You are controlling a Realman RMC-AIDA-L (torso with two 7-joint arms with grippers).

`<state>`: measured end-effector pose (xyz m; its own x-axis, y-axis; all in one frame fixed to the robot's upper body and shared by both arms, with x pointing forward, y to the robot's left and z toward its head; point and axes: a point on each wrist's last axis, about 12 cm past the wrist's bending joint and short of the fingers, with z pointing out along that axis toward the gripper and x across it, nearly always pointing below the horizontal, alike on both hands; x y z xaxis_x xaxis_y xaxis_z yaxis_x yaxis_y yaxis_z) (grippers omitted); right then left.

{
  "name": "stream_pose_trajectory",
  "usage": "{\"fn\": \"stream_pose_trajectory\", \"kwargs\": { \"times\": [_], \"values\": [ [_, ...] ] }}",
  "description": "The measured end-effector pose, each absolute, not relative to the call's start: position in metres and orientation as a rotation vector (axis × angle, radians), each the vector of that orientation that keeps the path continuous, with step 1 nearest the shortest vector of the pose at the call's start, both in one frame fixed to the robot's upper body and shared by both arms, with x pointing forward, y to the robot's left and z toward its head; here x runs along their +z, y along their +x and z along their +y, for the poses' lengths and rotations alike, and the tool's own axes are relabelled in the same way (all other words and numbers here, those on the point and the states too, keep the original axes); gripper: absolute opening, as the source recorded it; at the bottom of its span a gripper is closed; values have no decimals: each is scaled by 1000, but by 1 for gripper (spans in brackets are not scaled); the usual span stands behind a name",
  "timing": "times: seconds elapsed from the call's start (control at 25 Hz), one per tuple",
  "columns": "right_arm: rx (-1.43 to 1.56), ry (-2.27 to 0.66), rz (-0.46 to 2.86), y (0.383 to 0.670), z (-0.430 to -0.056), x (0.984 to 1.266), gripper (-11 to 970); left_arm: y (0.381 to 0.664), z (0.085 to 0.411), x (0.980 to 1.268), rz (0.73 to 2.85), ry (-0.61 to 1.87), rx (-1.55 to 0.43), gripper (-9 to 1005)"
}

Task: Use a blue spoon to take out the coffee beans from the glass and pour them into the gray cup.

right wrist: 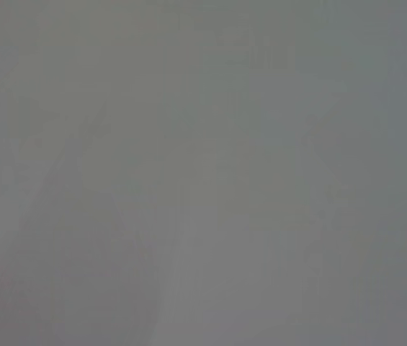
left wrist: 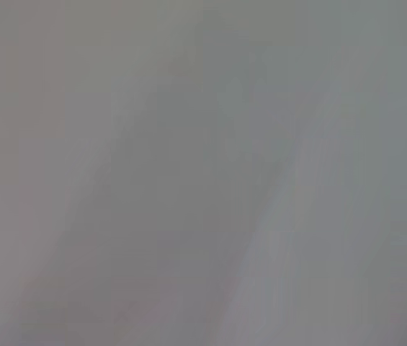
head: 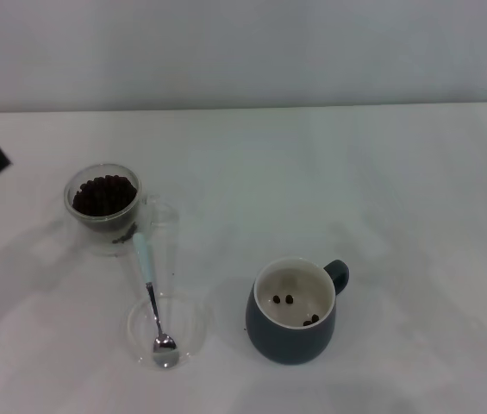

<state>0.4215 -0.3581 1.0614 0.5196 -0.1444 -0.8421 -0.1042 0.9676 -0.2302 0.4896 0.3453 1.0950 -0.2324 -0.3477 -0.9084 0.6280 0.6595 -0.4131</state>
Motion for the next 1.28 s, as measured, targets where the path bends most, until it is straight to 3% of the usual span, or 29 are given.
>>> {"fn": "stream_pose_trajectory", "kwargs": {
  "times": [0.6, 1.28],
  "values": [
    [119, -169, 1128, 385, -365, 1048, 588, 457, 422, 1104, 1418, 178, -369, 638],
    [133, -181, 1104, 388, -363, 1051, 589, 471, 423, 1103, 1418, 171, -297, 639]
  ]
}}
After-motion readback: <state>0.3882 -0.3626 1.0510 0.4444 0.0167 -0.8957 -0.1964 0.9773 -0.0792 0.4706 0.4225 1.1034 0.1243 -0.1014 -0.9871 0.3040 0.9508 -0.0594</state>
